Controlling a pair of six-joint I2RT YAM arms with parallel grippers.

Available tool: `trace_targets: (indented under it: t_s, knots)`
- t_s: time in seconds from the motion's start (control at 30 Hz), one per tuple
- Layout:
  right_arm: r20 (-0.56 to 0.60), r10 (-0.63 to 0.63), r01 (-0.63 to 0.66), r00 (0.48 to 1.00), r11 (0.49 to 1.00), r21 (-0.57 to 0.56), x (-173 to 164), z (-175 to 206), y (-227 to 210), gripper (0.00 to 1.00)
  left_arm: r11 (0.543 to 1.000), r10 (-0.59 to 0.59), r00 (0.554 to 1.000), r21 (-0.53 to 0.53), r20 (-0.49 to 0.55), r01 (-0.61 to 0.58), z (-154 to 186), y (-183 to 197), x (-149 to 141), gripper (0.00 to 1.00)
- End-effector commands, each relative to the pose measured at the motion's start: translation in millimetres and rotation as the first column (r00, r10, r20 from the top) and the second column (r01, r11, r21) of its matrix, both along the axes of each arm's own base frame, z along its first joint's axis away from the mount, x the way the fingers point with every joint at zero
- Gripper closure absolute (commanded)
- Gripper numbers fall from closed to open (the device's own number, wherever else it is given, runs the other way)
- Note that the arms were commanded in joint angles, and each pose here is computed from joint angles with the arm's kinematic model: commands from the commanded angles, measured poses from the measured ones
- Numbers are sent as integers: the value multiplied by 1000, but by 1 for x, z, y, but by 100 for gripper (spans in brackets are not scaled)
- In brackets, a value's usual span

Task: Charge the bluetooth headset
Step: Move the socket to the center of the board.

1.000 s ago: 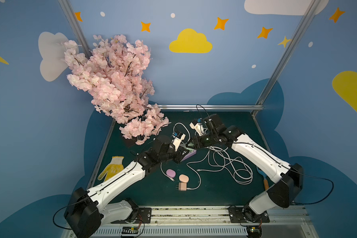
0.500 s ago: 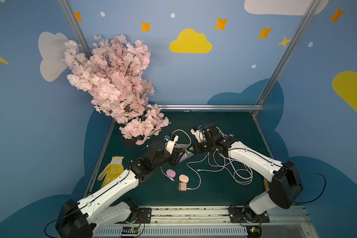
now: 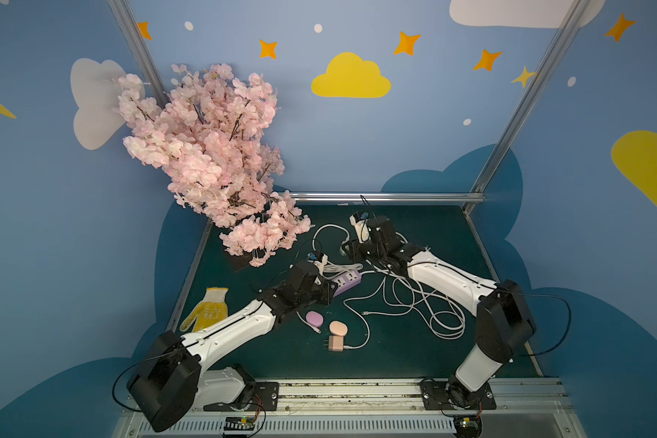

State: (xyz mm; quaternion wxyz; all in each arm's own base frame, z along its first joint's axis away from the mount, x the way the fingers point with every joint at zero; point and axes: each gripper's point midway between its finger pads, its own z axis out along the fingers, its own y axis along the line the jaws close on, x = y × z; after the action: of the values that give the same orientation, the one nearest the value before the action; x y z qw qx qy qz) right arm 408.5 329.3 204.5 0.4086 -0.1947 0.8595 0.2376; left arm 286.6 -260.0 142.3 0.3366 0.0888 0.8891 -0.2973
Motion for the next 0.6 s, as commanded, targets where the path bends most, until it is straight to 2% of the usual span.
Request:
trace_targets:
  t_s: [0.0,0.1,0.2,0.3,0.47,0.57]
  knots:
    - [60,-51,46,997,996,74,55,35,-2,100,996,-33,999,-77,4,33,13,-23,14,72]
    - [89,-41,31,995,993,116,79,57,5,100,999,-39,998,-39,-41,37,-5,-32,24,77]
    - [118,-39,23,992,991,134,88,76,9,100,1000,-17,994,11,-111,18,-28,-33,37,83]
    - [133,-25,6,991,989,148,86,86,11,100,999,18,985,44,-169,-11,-47,-28,53,83]
    - [122,-23,5,992,990,143,72,80,2,100,999,41,973,10,-225,-39,-67,-25,86,81]
    - [127,-38,19,991,989,147,64,80,-8,100,998,59,957,33,-286,-52,-90,-23,100,87]
